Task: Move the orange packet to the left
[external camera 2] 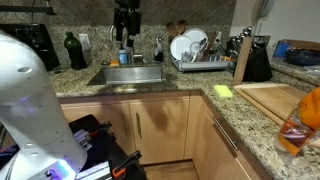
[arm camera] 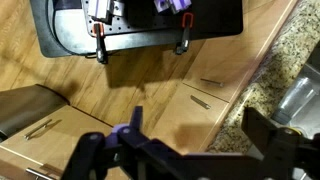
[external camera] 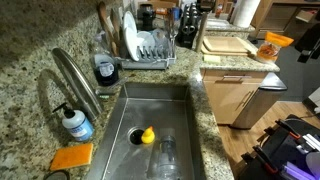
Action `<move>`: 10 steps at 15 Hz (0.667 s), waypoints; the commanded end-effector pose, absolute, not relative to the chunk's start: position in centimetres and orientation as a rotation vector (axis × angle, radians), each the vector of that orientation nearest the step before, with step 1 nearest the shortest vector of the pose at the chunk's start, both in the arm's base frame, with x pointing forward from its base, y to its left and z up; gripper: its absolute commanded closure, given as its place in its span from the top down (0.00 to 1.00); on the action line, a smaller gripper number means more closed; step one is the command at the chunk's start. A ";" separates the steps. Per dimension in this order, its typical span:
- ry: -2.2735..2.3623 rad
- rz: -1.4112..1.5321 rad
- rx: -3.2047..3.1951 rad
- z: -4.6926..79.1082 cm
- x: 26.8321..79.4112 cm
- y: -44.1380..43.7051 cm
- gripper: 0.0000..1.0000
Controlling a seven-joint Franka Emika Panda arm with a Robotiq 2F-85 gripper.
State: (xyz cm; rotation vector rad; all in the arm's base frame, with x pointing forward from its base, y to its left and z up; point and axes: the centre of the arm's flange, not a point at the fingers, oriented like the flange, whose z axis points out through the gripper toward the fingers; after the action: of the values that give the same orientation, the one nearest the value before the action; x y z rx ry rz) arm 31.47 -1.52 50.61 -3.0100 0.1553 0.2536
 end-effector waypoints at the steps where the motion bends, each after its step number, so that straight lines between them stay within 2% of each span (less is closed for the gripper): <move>1: 0.155 0.254 -3.010 50.6 31.5 -1.5 1.00; 4: 0.155 0.254 -3.010 50.6 31.5 -1.5 1.00; 5: 0.278 0.159 -2.980 51.2 33.1 -2.3 1.00; 7: 0.413 0.114 -2.896 52.9 34.6 -5.8 1.00; 10: 0.620 0.005 -2.815 54.0 33.6 -13.8 1.00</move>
State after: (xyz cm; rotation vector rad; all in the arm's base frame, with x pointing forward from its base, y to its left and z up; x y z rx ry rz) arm 33.15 -7.15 53.18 -2.9043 0.4505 0.0738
